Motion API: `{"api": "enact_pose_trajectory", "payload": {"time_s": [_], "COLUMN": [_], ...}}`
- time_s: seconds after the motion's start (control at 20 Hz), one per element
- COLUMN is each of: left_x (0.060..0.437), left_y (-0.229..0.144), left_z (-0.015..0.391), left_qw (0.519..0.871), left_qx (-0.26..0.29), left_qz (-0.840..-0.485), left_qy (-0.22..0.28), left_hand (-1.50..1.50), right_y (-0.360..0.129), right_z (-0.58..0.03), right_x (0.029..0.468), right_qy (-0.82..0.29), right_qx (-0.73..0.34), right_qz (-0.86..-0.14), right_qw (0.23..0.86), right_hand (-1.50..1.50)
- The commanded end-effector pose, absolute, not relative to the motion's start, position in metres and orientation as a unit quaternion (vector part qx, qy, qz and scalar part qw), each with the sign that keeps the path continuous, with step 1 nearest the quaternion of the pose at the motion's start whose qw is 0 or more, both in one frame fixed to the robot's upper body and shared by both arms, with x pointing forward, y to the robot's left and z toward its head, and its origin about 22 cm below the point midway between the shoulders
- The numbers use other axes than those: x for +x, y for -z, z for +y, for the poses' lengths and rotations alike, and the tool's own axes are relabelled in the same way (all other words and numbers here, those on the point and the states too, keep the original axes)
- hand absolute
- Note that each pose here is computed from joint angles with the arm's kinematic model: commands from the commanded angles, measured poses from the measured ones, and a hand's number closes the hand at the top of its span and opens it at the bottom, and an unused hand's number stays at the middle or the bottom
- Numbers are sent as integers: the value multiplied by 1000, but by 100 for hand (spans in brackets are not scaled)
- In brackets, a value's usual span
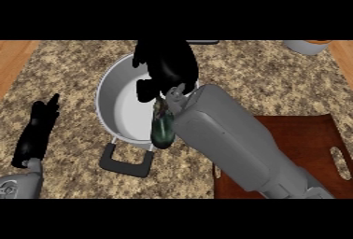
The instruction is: Pick the eggplant from the tray and place it in the pot
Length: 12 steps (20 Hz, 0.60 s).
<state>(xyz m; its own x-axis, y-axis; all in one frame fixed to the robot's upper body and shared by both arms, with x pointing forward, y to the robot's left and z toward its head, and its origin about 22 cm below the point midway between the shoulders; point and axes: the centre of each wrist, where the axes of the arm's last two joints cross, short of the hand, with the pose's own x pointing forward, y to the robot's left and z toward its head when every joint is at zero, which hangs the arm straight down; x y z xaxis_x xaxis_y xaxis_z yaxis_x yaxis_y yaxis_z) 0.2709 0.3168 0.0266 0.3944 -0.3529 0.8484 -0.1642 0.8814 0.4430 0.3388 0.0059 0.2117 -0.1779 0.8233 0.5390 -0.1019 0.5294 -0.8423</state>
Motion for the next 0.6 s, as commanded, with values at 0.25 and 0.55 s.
{"api": "enact_pose_trajectory", "payload": {"time_s": [0.25, 0.55], "left_x": [277, 261], "left_y": [-26, -18], "left_z": [310, 334], "left_qw": [798, 803], "left_qx": [227, 241], "left_qz": [-555, -542], "left_qy": [65, 57], "left_hand": [0, 0], "right_y": [-186, -174], "right_z": [10, -18], "right_x": [347, 362], "right_qy": [-262, -112], "right_qx": [-175, -167], "right_qz": [-717, -760], "right_qw": [622, 618], "right_hand": [-150, -150]}}
